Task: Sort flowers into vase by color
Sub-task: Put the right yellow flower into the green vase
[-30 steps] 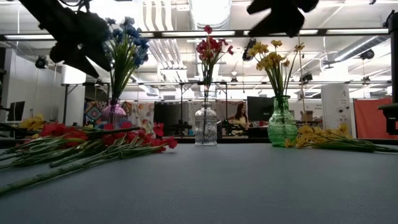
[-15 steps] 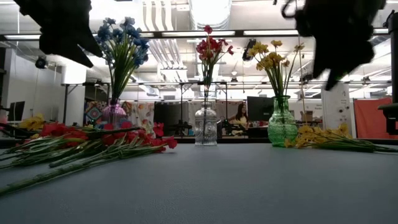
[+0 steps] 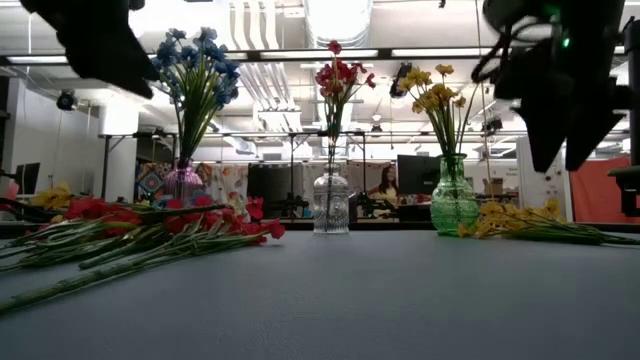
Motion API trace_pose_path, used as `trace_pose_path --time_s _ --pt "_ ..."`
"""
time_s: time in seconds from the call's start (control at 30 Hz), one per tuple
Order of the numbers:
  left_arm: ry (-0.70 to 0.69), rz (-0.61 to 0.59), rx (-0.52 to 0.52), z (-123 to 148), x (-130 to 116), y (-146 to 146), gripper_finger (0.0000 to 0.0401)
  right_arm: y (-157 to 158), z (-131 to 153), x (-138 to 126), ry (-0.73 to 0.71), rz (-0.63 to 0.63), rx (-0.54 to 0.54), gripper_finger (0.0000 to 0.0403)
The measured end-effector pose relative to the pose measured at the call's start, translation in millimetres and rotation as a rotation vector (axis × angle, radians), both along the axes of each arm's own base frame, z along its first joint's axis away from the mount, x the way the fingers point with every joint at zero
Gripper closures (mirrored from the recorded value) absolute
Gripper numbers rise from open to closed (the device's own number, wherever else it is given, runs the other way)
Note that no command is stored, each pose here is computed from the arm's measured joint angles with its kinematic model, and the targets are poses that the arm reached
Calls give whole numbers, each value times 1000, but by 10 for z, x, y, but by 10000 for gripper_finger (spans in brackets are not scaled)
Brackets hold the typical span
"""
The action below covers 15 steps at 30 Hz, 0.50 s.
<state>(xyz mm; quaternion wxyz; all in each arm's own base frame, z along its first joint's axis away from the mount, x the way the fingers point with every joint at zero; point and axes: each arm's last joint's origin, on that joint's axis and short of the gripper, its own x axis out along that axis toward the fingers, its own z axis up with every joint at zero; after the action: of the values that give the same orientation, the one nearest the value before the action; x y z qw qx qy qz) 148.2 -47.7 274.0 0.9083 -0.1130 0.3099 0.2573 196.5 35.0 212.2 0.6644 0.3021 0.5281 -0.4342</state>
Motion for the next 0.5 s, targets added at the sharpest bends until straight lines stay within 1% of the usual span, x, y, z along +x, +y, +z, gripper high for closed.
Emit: trace_pose_path --time_s 0.17,0.27,0.4,0.5 --pt "-21 -7 90 127 72 -20 116 -127 -193 -49 22 -58 4 87" --pt "-17 -2 124 154 111 -32 116 -181 -263 -65 24 -76 3 81" --pt "-5 0 136 150 147 -47 116 -239 -362 -79 13 -86 3 83" --pt "2 2 142 160 158 -50 116 -285 -470 -112 6 -94 -17 89"
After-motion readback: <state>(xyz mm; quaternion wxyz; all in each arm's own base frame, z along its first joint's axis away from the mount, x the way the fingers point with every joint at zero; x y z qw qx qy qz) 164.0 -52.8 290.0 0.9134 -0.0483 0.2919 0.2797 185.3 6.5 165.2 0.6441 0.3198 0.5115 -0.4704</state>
